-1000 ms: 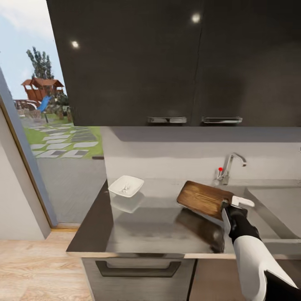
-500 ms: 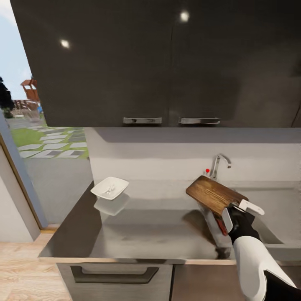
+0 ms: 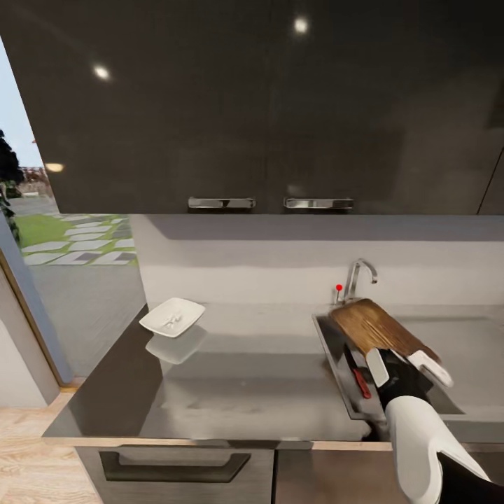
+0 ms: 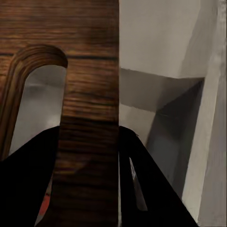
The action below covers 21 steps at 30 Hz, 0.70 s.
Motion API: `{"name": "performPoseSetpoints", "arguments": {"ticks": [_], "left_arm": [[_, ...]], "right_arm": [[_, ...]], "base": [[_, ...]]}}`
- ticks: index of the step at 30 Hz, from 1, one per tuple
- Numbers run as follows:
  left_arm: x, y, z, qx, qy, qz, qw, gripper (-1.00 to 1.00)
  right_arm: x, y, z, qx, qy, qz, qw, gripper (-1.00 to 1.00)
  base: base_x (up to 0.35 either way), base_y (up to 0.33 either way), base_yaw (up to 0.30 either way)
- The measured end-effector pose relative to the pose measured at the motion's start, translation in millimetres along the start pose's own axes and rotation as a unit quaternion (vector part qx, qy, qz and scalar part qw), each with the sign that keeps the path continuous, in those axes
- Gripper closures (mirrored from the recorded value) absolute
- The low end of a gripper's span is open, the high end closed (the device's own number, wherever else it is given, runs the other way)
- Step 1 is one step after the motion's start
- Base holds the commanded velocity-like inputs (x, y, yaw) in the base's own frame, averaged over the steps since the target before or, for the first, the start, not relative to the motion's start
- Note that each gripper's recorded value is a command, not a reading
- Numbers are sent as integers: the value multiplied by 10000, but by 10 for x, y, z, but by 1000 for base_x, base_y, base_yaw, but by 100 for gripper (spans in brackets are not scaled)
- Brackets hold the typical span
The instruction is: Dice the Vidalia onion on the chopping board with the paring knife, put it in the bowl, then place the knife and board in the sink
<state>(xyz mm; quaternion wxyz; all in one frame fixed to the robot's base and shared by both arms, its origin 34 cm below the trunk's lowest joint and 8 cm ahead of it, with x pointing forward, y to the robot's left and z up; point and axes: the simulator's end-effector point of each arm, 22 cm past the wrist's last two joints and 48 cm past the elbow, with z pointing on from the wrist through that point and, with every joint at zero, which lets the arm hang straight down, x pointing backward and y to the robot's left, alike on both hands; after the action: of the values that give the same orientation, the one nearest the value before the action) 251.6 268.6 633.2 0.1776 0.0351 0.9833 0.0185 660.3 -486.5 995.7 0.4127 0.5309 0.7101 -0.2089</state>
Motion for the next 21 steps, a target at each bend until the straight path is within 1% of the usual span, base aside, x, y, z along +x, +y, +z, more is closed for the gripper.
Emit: {"name": "performPoseSetpoints", "arguments": {"ticks": [2, 3, 6, 11, 17, 21], "left_arm": [[2, -1, 0, 1, 2, 0, 10000, -100], [2, -1, 0, 2, 3, 2, 10000, -100], [5, -2, 0, 1, 8, 2, 10000, -100], [5, -1, 0, 1, 9, -1, 10000, -100], [7, -1, 0, 1, 12, -1, 10000, -100], [22, -3, 0, 3, 31, 1, 10000, -100]], "right_arm": [[76, -87, -45, 262, 69, 250, 9993, 100], [103, -107, -60, 331, 99, 339, 9988, 100], [146, -170, -83, 500, 151, 488, 9974, 100], [218, -148, -129, 522, 223, 519, 9970, 100], [267, -139, -161, 544, 255, 501, 9969, 100], [383, -111, -220, 576, 345, 469, 9966, 100]], "base": [[0, 0, 0], [0, 0, 0], [0, 0, 0], [0, 0, 0], [0, 0, 0], [0, 0, 0]]}}
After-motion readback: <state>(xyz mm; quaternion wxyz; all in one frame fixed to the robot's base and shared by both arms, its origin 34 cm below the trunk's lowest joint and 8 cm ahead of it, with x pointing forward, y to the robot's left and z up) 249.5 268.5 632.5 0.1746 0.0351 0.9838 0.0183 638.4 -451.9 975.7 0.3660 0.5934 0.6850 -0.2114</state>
